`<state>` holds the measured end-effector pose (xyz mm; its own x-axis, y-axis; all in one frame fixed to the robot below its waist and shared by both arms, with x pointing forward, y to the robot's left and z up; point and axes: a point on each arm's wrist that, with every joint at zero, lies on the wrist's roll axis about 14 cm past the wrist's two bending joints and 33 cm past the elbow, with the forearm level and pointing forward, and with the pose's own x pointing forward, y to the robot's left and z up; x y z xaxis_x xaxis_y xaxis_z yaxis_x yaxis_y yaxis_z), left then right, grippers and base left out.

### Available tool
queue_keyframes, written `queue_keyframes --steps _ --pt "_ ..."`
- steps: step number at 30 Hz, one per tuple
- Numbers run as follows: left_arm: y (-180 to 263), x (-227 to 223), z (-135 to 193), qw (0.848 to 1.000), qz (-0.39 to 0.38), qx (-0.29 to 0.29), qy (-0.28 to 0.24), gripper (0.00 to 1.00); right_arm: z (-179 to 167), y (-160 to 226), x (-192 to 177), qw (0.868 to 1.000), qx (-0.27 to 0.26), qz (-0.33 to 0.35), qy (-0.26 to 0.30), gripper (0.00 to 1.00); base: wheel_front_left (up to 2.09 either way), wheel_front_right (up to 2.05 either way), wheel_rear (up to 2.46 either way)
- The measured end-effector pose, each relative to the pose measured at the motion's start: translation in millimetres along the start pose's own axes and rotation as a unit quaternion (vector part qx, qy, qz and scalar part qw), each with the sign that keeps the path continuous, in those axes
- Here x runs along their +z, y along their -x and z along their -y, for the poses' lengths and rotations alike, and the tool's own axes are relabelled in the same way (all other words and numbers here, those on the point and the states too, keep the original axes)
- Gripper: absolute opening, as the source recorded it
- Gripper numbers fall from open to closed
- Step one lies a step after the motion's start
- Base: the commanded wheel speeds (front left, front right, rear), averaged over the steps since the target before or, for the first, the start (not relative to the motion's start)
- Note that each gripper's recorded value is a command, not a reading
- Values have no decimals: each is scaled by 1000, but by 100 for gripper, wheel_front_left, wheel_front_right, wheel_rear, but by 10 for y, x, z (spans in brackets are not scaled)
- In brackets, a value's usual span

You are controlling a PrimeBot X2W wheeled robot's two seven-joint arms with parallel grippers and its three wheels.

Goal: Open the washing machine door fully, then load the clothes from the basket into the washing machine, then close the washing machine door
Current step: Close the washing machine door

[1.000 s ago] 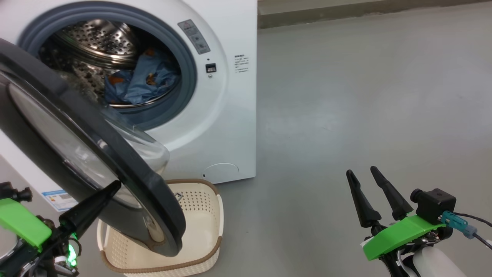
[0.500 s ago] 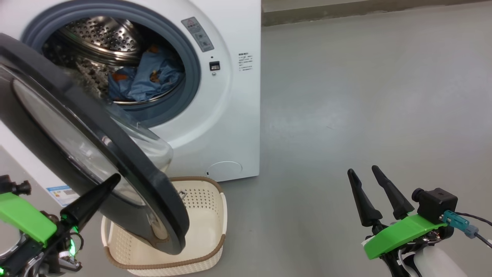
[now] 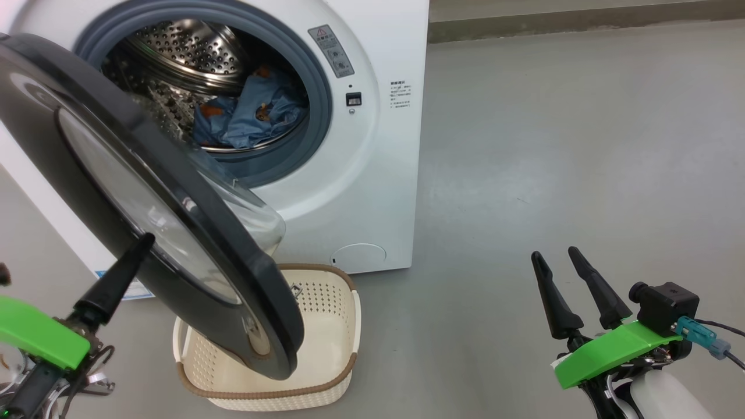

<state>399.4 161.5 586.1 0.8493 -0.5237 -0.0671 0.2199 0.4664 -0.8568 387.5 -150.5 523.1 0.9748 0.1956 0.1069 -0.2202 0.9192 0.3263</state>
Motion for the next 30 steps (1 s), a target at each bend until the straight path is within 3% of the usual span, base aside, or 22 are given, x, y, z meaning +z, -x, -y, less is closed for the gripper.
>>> queue_keyframes --steps 6,14,30 --pt "5 152 -94 992 59 34 -110 100 17 11 10 1000 -3 1 0 100 0 0 0" --pt "51 131 -302 960 117 84 -239 100 89 55 26 1000 -13 3 3 100 0 0 0" --pt "193 -139 -795 921 185 132 -318 100 183 123 108 1000 -24 12 10 100 0 0 0"
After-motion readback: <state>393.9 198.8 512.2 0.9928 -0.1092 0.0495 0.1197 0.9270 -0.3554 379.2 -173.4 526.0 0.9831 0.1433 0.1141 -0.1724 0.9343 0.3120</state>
